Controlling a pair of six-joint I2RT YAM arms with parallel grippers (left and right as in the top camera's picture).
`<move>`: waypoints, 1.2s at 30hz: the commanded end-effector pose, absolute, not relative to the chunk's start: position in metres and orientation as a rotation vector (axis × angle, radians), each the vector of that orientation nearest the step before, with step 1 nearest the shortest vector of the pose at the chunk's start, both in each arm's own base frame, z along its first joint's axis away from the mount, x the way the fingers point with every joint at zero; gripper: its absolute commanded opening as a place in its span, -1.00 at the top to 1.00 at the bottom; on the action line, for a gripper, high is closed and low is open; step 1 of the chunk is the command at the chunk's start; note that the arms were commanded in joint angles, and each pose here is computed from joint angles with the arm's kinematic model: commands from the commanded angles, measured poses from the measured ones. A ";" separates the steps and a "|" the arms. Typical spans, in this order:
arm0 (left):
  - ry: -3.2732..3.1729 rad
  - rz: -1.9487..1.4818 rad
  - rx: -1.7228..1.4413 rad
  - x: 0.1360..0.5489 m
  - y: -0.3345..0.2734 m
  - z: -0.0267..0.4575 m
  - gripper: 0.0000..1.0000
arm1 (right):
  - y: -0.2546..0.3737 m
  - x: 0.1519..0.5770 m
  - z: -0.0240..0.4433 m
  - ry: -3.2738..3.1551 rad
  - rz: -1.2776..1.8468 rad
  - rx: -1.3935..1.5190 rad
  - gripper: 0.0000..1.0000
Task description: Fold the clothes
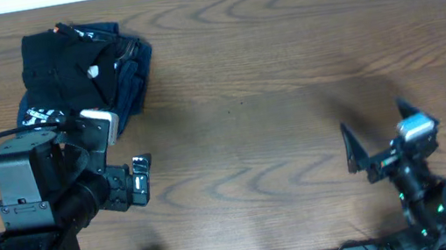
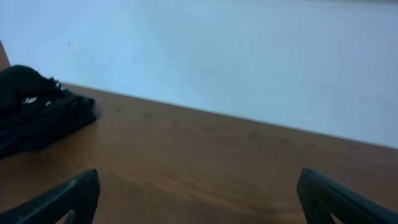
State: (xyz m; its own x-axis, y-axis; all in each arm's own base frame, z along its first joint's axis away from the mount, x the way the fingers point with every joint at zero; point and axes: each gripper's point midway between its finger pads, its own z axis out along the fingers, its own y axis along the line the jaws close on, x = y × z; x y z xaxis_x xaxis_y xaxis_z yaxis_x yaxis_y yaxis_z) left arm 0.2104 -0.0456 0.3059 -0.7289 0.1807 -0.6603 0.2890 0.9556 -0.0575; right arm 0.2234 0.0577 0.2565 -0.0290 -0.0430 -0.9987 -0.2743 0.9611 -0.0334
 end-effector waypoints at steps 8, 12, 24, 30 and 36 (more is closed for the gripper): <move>2.402 -0.192 0.347 0.210 -0.045 0.306 -0.96 | 0.057 0.234 0.181 1.617 0.194 -0.222 -0.99; 2.402 -0.192 0.347 0.210 -0.045 0.306 -0.96 | 0.058 0.239 0.160 1.620 0.194 -0.223 -0.99; 2.402 -0.192 0.347 0.210 -0.045 0.306 -0.96 | 0.057 0.240 0.159 1.623 0.188 -0.217 -0.99; 2.402 -0.192 0.347 0.210 -0.045 0.306 -0.96 | 0.057 0.240 0.159 1.623 0.188 -0.217 -0.98; 2.402 -0.192 0.347 0.210 -0.045 0.306 -0.96 | 0.057 0.240 0.159 1.623 0.188 -0.217 -0.98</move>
State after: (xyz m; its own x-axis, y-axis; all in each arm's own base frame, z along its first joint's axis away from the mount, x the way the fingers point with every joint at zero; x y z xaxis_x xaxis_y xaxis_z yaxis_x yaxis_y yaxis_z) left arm 0.2105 -0.0457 0.3059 -0.7286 0.1809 -0.6606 0.2891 0.9556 -0.0572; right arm 0.2390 0.0599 0.1590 -0.0611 -0.0416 -0.9973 -0.2711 0.9623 -0.0236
